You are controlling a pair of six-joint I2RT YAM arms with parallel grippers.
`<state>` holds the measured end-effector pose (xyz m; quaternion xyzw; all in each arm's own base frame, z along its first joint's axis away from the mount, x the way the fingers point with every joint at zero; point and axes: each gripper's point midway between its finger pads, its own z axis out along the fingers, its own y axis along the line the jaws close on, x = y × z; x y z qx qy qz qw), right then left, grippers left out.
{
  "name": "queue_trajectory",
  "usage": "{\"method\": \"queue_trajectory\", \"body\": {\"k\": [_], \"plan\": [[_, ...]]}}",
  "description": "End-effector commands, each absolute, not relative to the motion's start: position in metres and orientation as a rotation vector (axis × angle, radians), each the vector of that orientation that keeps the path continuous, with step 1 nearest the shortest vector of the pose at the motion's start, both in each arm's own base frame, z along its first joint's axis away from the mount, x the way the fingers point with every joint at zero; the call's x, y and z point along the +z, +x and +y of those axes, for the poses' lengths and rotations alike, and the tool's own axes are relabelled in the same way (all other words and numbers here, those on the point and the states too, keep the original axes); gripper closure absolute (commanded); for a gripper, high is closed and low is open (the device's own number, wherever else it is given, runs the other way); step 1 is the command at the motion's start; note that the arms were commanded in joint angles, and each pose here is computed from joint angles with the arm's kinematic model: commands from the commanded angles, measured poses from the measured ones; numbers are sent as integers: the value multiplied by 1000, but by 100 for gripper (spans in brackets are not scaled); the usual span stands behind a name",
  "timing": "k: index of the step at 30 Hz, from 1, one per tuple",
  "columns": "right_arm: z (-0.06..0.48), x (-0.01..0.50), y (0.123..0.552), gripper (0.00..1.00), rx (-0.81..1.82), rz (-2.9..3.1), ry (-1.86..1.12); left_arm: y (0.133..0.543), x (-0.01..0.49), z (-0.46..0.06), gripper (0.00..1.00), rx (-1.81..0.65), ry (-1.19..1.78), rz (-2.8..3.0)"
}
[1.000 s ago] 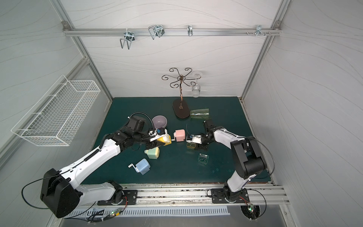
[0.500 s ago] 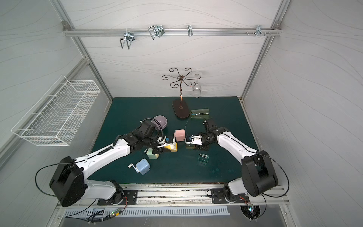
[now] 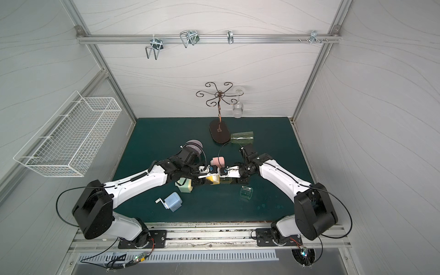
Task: Put the tray back into the pencil sharpener
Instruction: Place the container at the center of the board.
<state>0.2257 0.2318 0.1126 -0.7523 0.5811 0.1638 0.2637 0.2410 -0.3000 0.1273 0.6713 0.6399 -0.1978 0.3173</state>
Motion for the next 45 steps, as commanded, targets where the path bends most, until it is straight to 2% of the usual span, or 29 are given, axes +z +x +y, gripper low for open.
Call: {"method": "queue_trajectory", "body": {"k": [1, 13, 24, 33, 37, 45], "plan": [[236, 127, 219, 56, 474, 1549, -2020, 260, 149, -315, 87, -479, 1708, 1644], [239, 122, 222, 56, 475, 1572, -1985, 254, 166, -331, 87, -584, 1630, 1588], [235, 92, 210, 55, 554, 1610, -1940, 243, 155, -327, 87, -618, 1649, 1584], [227, 68, 218, 53, 478, 1660, -1944, 223, 109, -285, 88, -474, 1843, 1728], [230, 55, 228, 51, 453, 1691, -1947, 215, 106, -271, 88, -449, 1821, 1772], [231, 38, 243, 41, 403, 1767, -1971, 210, 101, -264, 88, -441, 1805, 1797]]}}
